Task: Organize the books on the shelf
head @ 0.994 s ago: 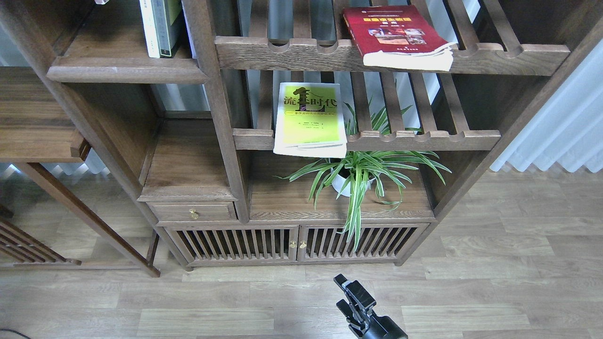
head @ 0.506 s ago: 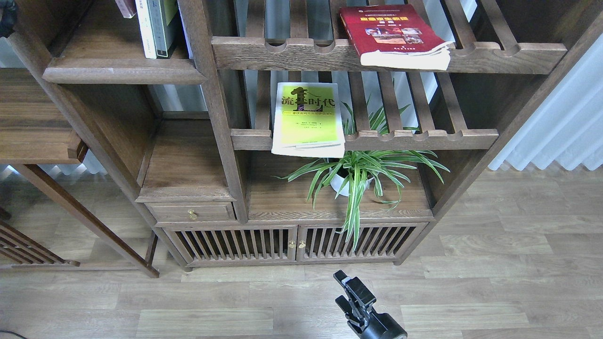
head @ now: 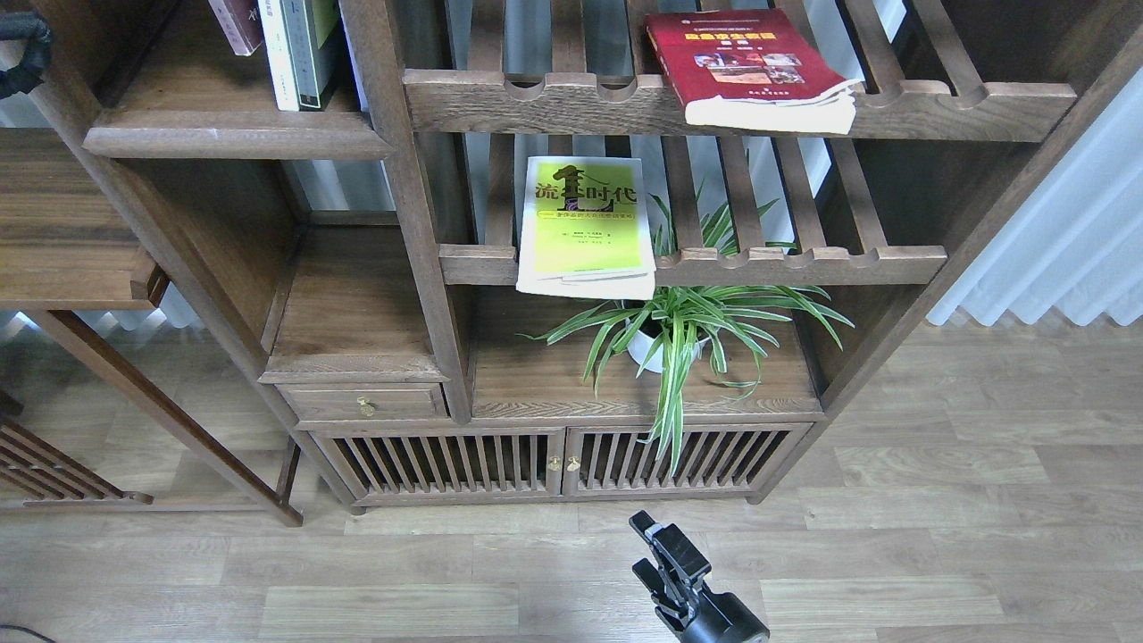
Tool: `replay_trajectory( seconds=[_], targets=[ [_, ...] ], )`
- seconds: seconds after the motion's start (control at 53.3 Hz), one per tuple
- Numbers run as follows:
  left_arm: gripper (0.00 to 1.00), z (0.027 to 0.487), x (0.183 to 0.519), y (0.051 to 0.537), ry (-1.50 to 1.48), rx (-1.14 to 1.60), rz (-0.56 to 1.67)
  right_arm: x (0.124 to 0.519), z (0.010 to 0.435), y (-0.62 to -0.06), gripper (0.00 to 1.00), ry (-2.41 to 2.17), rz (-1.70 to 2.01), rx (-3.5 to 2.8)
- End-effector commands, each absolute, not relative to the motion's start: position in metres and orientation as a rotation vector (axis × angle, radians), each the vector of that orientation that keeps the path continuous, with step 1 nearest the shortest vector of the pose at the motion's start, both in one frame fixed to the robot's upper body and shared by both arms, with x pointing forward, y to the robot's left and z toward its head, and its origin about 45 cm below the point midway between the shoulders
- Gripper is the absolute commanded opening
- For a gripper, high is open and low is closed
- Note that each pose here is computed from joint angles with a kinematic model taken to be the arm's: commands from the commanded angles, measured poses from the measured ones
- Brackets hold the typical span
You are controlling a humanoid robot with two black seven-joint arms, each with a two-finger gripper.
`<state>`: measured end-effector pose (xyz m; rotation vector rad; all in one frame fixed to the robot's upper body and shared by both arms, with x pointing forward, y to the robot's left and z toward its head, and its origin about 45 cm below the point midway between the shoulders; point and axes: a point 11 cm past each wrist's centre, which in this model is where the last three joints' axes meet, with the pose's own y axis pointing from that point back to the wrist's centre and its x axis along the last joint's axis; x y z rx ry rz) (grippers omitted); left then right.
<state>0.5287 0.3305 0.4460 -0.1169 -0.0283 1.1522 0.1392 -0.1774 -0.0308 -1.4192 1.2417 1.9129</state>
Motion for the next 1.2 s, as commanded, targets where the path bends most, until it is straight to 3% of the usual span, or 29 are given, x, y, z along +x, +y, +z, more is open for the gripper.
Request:
replay_trajectory(
  seconds=[0.0,0.056,0.113,0.188,0.225,0.638,0.9,1.182],
  targets=[
    [0.47,0.443,0.529,0.329,-0.024,-0.09,1.149,0.14,-0.03,-0.178,0.99,1.241,1.909,-1.419],
    [0.48,0.442,0.529,0.329,-0.022,-0.089,1.149,0.14,-0.03,-0.178,0.99,1.241,1.909,-1.419],
    [0.57,0.441,0.529,0.329,-0.021,-0.085,1.15,0.14,-0.03,-0.178,0.99,1.241,1.909,-1.419],
    [0.84,0.44,0.529,0.328,-0.021,-0.084,1.148,0.14,-0.03,-0.177,0.99,1.24,1.911,-1.419],
    [0.89,0.44,0.529,0.328,-0.021,-0.084,1.148,0.14,-0.03,-0.177,0.99,1.24,1.911,-1.419],
    [0.9,0.438,0.528,0.333,-0.03,-0.048,1.152,0.14,-0.03,-0.177,0.99,1.24,1.911,-1.419],
    [0.92,0.448,0.52,0.356,-0.149,0.115,1.181,0.139,-0.031,-0.177,0.99,1.24,1.913,-1.419],
    [0.92,0.475,0.511,0.34,-0.199,-0.024,1.119,0.139,-0.031,-0.176,0.99,1.235,1.919,-1.425]
  ],
)
